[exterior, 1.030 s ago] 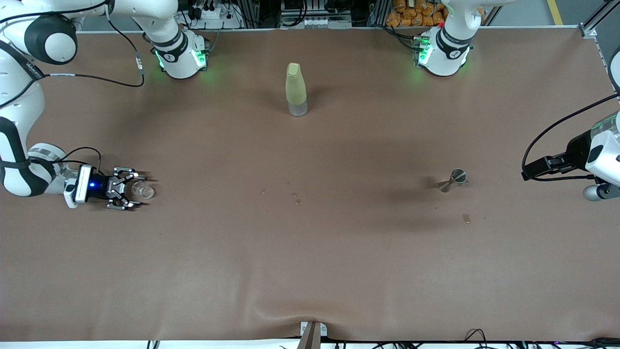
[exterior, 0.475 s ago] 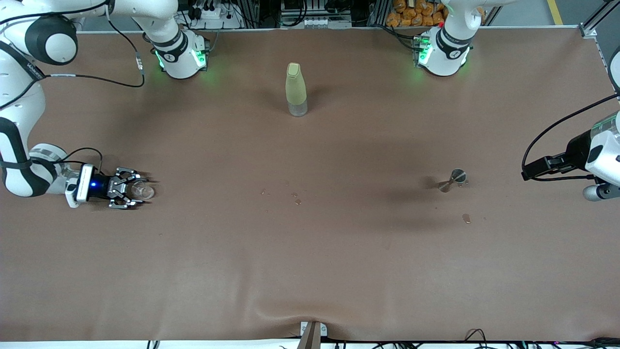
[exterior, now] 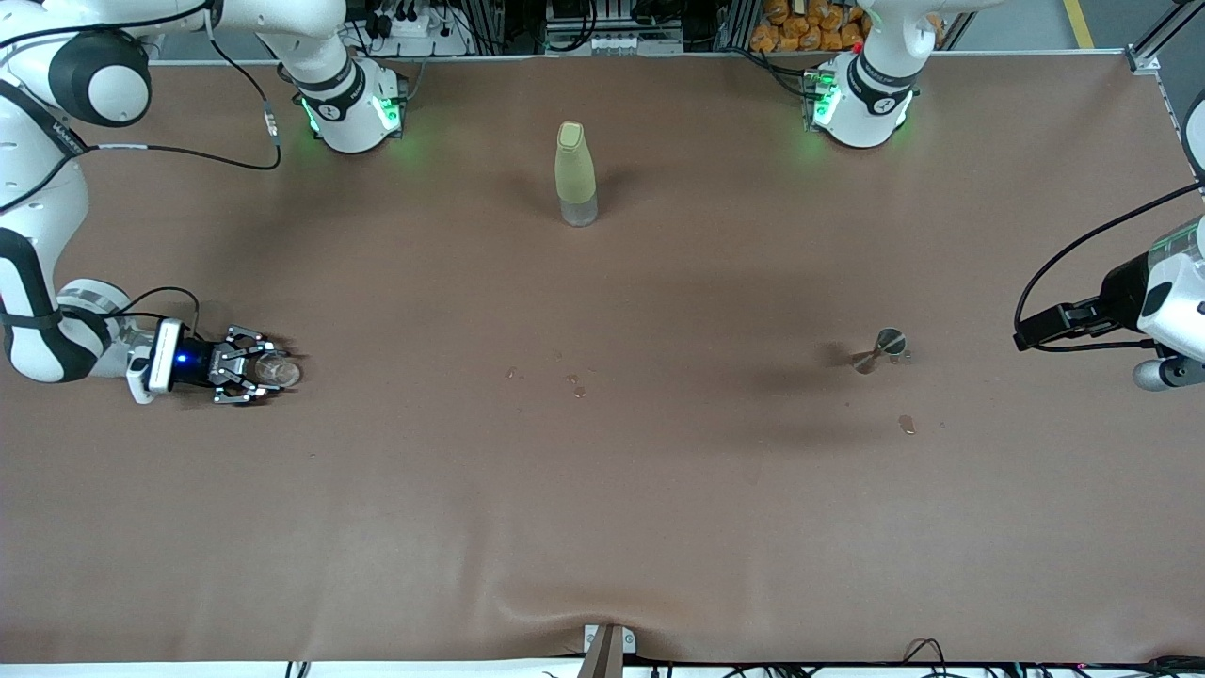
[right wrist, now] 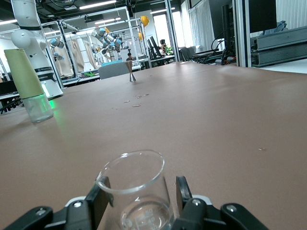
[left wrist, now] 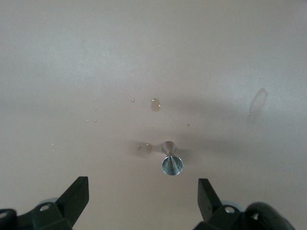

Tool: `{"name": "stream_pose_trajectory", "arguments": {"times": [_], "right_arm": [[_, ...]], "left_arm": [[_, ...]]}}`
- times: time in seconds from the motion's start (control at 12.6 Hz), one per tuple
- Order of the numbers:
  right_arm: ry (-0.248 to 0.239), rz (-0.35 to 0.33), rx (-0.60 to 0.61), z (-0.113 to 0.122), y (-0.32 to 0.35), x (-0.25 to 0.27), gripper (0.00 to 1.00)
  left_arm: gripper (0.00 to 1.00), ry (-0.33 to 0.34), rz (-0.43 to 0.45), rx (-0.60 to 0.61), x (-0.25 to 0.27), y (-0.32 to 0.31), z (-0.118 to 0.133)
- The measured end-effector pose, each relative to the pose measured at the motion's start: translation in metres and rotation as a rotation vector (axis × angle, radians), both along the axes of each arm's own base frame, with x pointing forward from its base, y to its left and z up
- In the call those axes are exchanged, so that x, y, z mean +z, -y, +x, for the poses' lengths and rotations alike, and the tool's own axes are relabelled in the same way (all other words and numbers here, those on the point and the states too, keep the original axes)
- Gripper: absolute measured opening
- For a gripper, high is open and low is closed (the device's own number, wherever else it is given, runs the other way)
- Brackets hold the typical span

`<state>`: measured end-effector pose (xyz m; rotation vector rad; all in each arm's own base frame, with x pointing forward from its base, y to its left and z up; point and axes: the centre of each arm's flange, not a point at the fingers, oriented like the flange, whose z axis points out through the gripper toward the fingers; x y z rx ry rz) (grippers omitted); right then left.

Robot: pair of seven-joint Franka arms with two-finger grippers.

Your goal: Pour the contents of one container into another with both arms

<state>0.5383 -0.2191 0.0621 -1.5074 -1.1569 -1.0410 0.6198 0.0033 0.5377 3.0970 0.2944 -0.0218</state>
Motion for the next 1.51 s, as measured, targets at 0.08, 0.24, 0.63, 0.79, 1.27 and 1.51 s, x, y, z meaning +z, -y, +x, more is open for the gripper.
{"name": "stream_pose_trajectory", "arguments": {"times": [0.08, 0.24, 0.63, 0.79, 1.27, 1.51], "right_arm": [[0.002, -0.002, 0.0, 0.001, 0.001, 0.001, 0.65], [0.004, -0.004, -0.001, 0.001, 0.002, 0.001, 0.66], [0.004, 0.001, 0.001, 0.001, 0.002, 0.001, 0.5], [0.003, 0.015, 0.008, 0.0, 0.0, 0.002, 0.5], [0.025, 0.076, 0.05, 0.021, -0.019, 0.026, 0.5], [0.012, 0.09, 0.076, 0.048, -0.042, 0.055, 0.5]], "left_arm": [[1.0, 0.0, 0.0, 0.0, 0.0, 0.0, 0.0], [1.0, 0.0, 0.0, 0.0, 0.0, 0.0, 0.0], [1.0, -0.001, -0.003, -0.089, -0.003, -0.02, 0.0], [1.0, 0.0, -0.013, -0.126, -0.004, -0.032, 0.0], [1.0, 0.046, -0.212, -0.363, -0.025, -0.106, -0.011], [1.0, 0.091, -0.305, -0.481, -0.051, -0.148, -0.015]]}}
